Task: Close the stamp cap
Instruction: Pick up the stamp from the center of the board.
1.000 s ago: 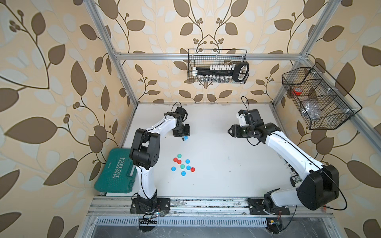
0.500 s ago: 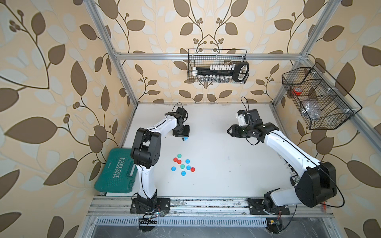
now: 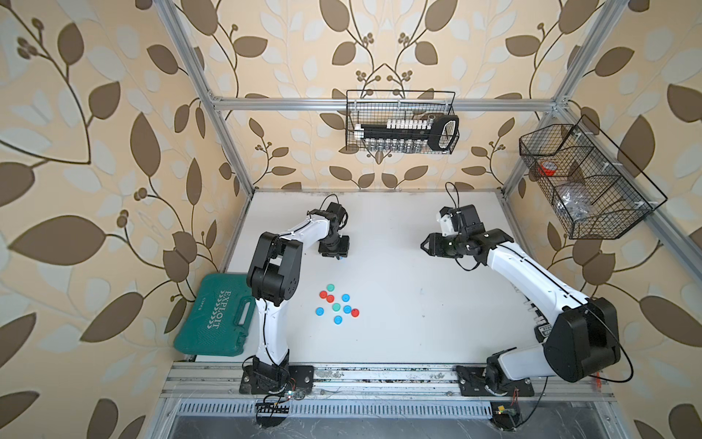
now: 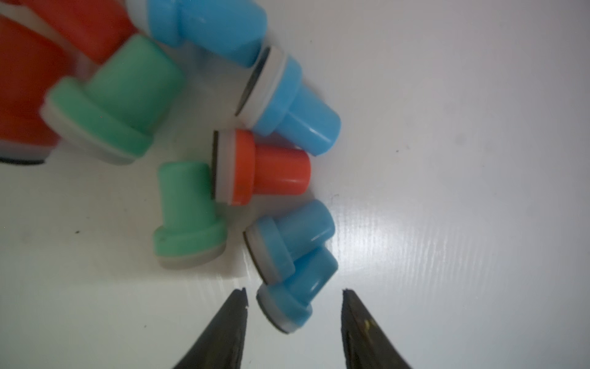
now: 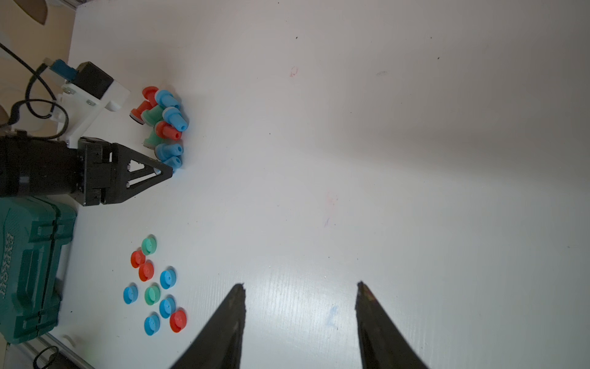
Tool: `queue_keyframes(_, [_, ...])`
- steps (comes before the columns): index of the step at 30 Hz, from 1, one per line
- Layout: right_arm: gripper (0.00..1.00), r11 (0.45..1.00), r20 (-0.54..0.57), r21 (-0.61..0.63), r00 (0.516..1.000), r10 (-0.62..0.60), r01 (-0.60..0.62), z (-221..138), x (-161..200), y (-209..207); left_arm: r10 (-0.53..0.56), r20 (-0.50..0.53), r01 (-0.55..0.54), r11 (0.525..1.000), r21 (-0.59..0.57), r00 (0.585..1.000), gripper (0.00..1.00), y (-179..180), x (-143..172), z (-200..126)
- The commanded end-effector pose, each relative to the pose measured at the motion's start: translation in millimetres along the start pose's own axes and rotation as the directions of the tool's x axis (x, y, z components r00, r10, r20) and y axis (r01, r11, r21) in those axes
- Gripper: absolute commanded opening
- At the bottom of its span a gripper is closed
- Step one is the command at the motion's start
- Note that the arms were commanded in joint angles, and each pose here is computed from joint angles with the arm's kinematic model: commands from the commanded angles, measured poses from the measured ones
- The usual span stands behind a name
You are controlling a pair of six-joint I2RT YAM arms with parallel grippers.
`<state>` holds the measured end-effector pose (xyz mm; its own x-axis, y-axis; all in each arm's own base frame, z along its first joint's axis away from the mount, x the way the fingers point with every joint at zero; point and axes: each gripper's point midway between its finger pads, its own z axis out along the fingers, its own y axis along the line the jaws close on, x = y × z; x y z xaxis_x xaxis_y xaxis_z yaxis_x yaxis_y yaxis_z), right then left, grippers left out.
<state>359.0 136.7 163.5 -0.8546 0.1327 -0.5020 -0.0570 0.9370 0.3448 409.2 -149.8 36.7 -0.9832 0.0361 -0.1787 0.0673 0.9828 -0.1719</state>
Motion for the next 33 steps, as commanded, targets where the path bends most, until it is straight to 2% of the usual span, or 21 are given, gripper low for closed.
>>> queue_keyframes(1, [0.52, 1.000, -0.007, -0.008, 1.000, -0.004, 0.004, 3, 3, -1, 0.035, 0.015, -0.035, 0.999, -0.008, 0.999, 0.49, -6, -8, -5])
queue_keyframes(12, [0.52, 1.000, -0.017, -0.013, 1.000, 0.023, -0.023, 8, 5, -5, 0.051, -0.007, -0.051, 0.999, -0.013, 0.999, 0.48, -5, -6, 5])
queue_keyframes(28, [0.51, 0.998, -0.023, -0.009, 0.998, 0.057, -0.057, 14, 6, -12, 0.075, -0.054, -0.077, 0.997, -0.018, 0.996, 0.34, -7, 4, 17])
queue_keyframes(33, [0.51, 0.998, -0.026, -0.006, 0.998, 0.060, -0.060, 15, 7, -13, 0.081, -0.060, -0.083, 0.996, -0.023, 0.995, 0.35, -7, 7, 16])
